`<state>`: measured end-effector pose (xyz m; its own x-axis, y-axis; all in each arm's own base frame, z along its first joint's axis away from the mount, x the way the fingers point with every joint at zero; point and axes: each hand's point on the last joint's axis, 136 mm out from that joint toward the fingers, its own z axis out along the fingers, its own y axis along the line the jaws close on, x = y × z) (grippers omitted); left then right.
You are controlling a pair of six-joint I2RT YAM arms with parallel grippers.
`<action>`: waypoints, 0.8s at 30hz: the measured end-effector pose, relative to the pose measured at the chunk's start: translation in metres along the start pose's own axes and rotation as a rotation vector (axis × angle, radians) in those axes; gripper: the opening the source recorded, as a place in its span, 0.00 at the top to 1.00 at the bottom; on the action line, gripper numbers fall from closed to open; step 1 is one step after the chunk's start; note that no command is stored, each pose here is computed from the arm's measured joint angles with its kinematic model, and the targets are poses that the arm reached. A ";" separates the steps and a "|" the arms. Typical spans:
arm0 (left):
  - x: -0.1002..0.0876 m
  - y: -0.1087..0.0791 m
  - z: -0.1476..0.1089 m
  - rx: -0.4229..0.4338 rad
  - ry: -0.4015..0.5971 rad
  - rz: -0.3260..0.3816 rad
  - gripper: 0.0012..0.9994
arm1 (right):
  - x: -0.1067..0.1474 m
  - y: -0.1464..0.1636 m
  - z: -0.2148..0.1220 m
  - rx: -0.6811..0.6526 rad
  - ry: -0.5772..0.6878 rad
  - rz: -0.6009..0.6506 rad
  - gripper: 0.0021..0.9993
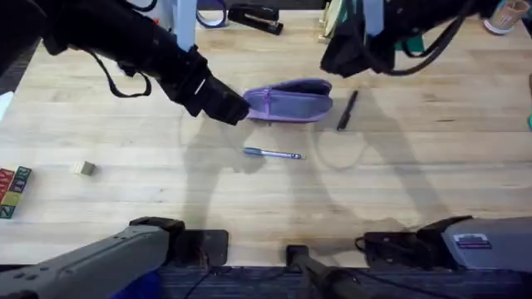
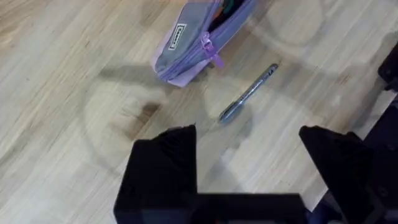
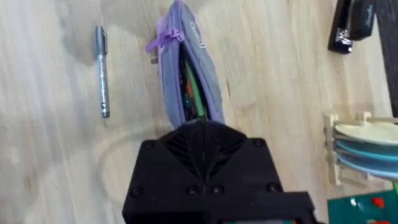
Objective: Unzip the bag, pick up the pens from the table one at a time and place them inside, then zip the bag closed.
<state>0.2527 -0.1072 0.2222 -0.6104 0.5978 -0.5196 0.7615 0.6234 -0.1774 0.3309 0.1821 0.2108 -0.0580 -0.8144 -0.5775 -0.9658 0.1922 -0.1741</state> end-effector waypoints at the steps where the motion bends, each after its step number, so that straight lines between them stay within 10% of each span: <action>1: 0.000 0.000 0.000 0.000 0.000 0.000 0.01 | -0.001 0.000 -0.004 0.002 0.005 0.001 0.97; 24: 0.000 0.000 0.000 0.000 0.000 0.000 0.00 | 0.006 0.004 -0.027 0.019 0.146 0.023 0.97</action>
<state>0.2527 -0.1072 0.2222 -0.6101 0.5980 -0.5197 0.7618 0.6231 -0.1772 0.3197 0.1633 0.2282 -0.1174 -0.8803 -0.4598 -0.9589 0.2208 -0.1780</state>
